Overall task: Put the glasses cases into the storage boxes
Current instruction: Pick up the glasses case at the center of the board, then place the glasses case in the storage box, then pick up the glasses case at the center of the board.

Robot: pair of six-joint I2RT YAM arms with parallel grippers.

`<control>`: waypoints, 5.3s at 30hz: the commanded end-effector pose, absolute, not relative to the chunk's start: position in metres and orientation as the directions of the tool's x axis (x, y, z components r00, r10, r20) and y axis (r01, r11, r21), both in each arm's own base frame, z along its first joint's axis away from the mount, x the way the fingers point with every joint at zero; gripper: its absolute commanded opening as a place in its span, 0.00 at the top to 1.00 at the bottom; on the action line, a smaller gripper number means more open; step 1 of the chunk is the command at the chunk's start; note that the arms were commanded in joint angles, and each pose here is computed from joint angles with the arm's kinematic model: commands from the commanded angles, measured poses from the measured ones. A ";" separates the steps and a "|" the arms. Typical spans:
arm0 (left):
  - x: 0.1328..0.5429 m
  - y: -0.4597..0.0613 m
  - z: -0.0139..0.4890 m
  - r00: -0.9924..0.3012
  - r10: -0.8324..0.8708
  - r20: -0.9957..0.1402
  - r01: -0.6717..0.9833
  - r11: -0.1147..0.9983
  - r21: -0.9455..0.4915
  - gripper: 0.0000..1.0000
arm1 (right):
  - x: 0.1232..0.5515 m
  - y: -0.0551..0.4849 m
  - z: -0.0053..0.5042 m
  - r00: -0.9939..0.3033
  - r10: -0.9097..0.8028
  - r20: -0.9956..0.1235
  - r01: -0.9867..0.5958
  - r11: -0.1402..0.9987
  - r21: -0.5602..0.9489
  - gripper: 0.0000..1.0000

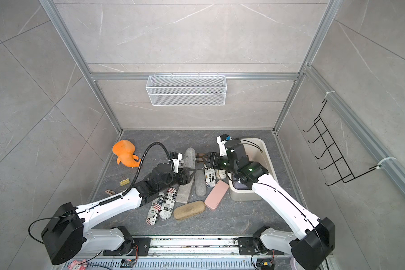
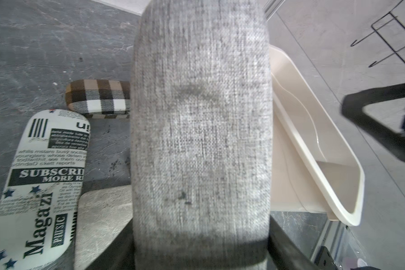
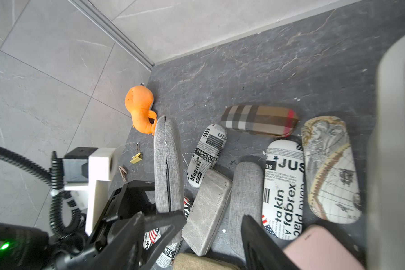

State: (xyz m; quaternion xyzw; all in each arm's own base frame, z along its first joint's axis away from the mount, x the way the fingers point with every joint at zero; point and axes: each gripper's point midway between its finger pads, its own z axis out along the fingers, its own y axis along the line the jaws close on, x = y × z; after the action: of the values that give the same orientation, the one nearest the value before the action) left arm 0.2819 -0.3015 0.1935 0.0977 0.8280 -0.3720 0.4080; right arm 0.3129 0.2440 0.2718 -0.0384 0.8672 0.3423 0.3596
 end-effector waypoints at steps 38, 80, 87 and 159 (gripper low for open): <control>0.272 -0.304 0.218 -0.561 -0.132 -0.817 0.554 0.674 -0.489 0.05 | 0.346 0.291 0.289 -0.669 0.183 -0.721 -0.369 0.759 0.536 0.68; 0.254 -0.182 0.186 -0.522 -0.198 -0.830 0.215 0.910 -0.353 0.01 | 0.419 0.099 0.197 -0.808 -0.019 -0.589 -0.071 0.995 0.066 0.69; 0.254 -0.179 0.186 -0.516 -0.188 -0.835 0.211 0.917 -0.337 0.01 | 0.419 0.108 0.162 -0.873 -0.040 -0.486 -0.093 0.992 0.086 0.64; 0.171 -0.082 0.017 -0.863 -0.409 -0.296 -0.397 0.912 -0.101 0.22 | 0.335 0.157 0.245 -0.705 0.018 -0.709 -0.257 0.925 0.279 0.38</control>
State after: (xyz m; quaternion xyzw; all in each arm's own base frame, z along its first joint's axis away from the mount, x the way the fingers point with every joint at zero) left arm 0.1673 -0.0797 0.0162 -0.2019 0.9678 -0.0026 0.1505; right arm 0.3384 0.1543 0.2391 -0.0679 0.9101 0.1729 0.3705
